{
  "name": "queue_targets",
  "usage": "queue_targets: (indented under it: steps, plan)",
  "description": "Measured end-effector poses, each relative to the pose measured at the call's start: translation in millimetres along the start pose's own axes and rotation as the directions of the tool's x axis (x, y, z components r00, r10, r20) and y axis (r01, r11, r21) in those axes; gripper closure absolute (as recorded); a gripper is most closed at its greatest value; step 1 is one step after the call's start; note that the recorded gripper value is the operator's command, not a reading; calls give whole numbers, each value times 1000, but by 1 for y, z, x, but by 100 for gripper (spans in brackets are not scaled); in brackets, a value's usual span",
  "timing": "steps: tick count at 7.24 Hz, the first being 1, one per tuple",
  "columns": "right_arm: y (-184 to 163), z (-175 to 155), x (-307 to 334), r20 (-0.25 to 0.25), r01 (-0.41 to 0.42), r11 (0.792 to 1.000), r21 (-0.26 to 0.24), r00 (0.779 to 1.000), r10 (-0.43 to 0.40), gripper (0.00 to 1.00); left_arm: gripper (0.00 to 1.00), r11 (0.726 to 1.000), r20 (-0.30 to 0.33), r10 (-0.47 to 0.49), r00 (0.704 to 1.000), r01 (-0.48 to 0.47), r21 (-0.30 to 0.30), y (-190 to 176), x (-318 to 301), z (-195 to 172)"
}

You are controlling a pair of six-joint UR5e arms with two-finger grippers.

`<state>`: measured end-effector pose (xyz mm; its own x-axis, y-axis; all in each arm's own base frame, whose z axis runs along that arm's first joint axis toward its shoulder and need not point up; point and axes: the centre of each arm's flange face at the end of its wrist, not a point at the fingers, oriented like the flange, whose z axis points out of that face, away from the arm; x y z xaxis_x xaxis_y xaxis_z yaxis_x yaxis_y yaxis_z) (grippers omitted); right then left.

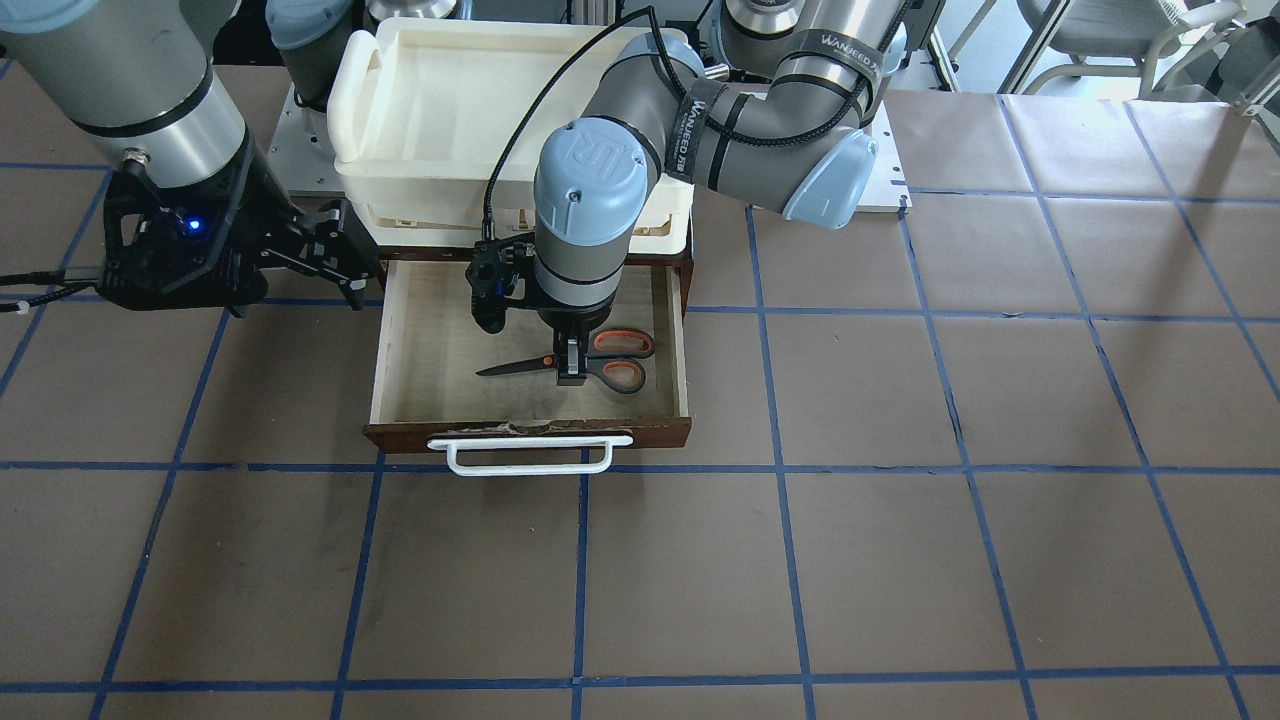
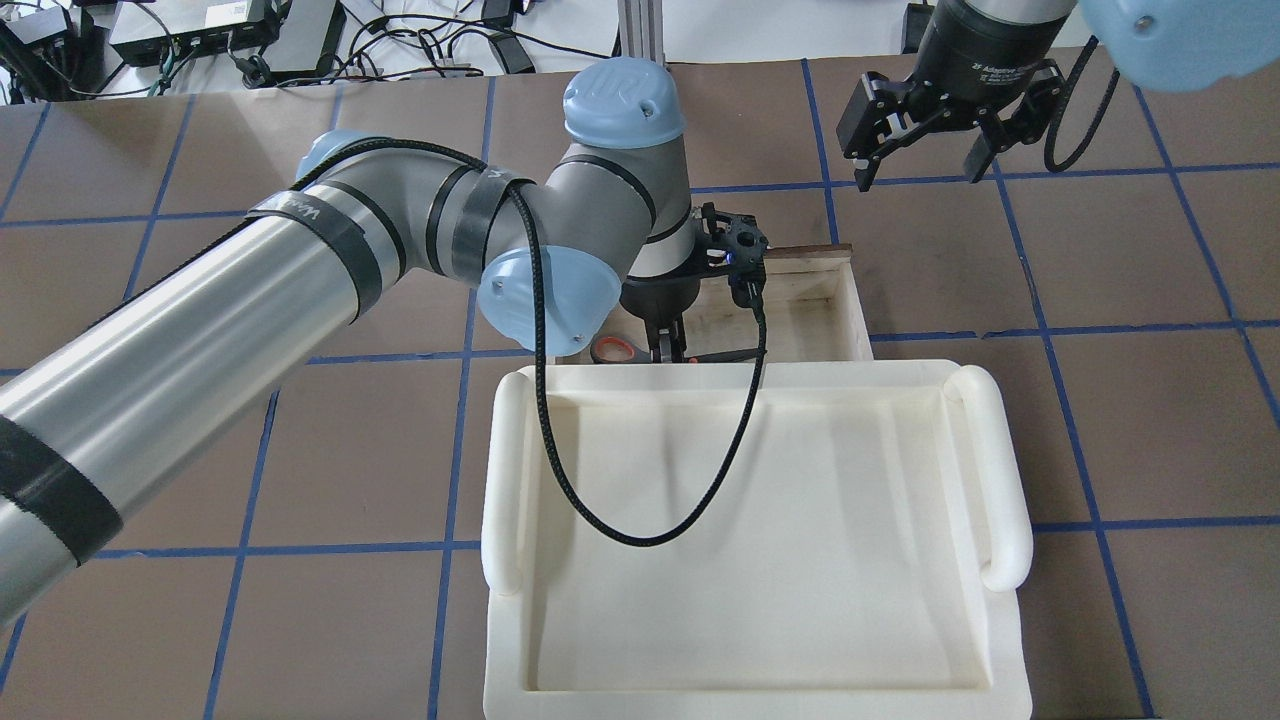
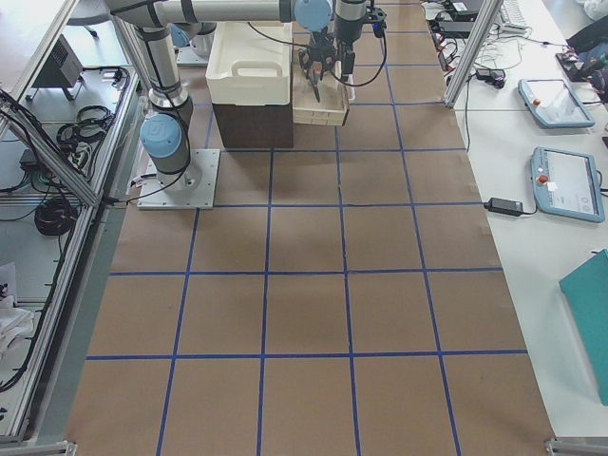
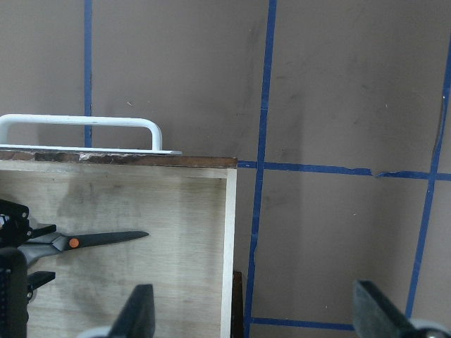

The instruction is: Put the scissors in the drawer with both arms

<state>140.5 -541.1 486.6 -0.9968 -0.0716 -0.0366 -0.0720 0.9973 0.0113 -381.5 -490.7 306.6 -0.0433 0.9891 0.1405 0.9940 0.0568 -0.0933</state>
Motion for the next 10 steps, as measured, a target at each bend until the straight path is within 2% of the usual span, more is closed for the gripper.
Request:
queue_targets:
  steps: [3, 4, 5, 6, 7, 8, 9, 10]
  plan:
    - [1, 5, 0, 0, 1, 1000, -5, 1000, -1, 0, 30, 1000, 44, -5, 999, 5, 17, 7, 12, -46]
    - [1, 5, 0, 0, 1, 1000, -5, 1000, -1, 0, 23, 999, 66, -28, 997, 26, 28, 14, 12, -71]
    - [1, 5, 0, 0, 1, 1000, -4, 1000, -1, 0, 13, 996, 84, -87, 993, 83, 45, 28, 8, -98]
    - [1, 6, 0, 3, 1, 1000, -3, 1000, -1, 0, 0, 980, 95, -193, 976, 187, 67, 47, 3, -124]
    - [1, 5, 0, 4, 2, 1000, 0, 1000, -2, 0, 0, 951, 92, -305, 948, 298, 82, 66, 1, -142]
    - [0, 5, 0, 4, 3, 1000, 2, 1000, -3, 0, 0, 910, 77, -412, 908, 406, 83, 90, 0, -155]
    - [0, 5, 0, 4, 4, 1000, 3, 1000, -4, 0, 0, 849, 61, -526, 848, 521, 82, 117, -2, -166]
    - [0, 5, 0, 4, 5, 1000, 4, 1000, -5, 0, 0, 767, 52, -641, 766, 637, 78, 137, -1, -174]
